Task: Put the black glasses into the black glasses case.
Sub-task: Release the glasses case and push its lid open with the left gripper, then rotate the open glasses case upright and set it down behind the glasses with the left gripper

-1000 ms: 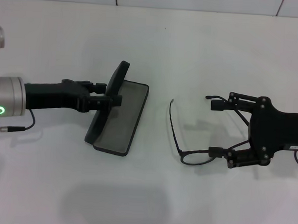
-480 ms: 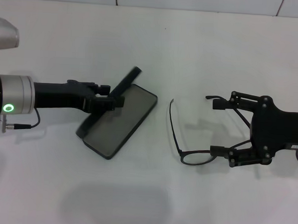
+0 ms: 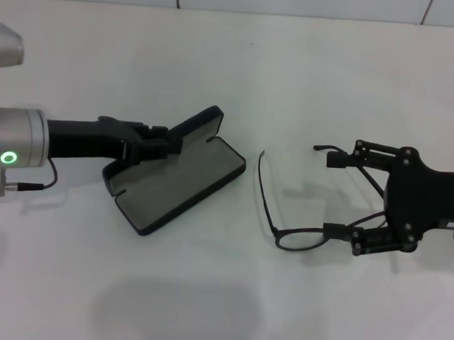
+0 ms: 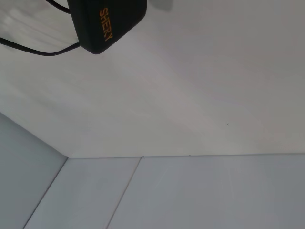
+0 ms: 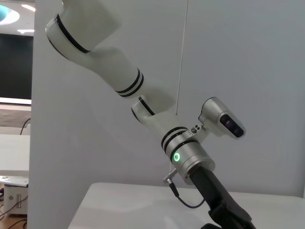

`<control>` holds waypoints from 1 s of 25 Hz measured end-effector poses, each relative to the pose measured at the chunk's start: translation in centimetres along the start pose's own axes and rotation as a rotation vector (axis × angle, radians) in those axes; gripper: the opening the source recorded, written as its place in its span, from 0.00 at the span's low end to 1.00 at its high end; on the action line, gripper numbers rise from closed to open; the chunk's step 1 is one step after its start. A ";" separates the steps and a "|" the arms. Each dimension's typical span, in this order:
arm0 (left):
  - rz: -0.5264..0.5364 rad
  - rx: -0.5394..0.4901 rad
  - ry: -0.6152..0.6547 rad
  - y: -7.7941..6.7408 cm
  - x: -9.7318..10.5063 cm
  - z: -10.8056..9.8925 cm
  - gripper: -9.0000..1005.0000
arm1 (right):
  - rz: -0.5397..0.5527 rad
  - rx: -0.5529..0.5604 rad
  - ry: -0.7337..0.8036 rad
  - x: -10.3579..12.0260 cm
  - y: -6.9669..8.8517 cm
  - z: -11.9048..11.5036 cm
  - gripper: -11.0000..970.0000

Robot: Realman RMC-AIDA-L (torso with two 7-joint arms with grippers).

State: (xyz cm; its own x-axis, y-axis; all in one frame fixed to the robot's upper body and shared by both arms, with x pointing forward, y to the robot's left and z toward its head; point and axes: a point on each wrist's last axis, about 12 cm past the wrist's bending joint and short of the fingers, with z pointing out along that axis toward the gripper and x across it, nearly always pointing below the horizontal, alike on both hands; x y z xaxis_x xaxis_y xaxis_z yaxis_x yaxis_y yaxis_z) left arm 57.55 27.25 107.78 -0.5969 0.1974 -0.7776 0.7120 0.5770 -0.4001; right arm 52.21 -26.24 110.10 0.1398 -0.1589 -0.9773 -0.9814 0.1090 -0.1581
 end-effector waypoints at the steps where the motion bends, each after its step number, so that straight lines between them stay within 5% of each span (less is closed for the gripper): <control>1: 0.004 -0.002 -0.001 0.0 -0.1 0.0 0.44 | 0.000 0.000 0.000 0.0 0.0 0.0 0.90; 12: 0.069 -0.005 -0.003 0.1 -1.5 0.5 0.35 | -0.001 0.009 0.000 0.4 0.5 -0.3 0.90; 18: 0.127 0.004 -0.006 0.0 -3.1 0.9 0.23 | -0.015 0.014 0.000 0.6 0.8 -0.4 0.90; 25: 0.377 0.046 -0.024 -0.9 -6.1 2.6 0.23 | -0.010 0.016 -0.001 0.7 1.1 -0.4 0.90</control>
State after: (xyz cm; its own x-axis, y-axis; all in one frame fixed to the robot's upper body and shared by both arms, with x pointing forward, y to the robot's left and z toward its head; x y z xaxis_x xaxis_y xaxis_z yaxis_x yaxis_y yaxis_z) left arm 61.51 23.44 111.64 -0.2813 0.3701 -0.8854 0.8963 0.4309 -0.1046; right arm 51.21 -26.66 109.32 0.1496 -0.1586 -0.9759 -0.9777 0.1235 -0.1700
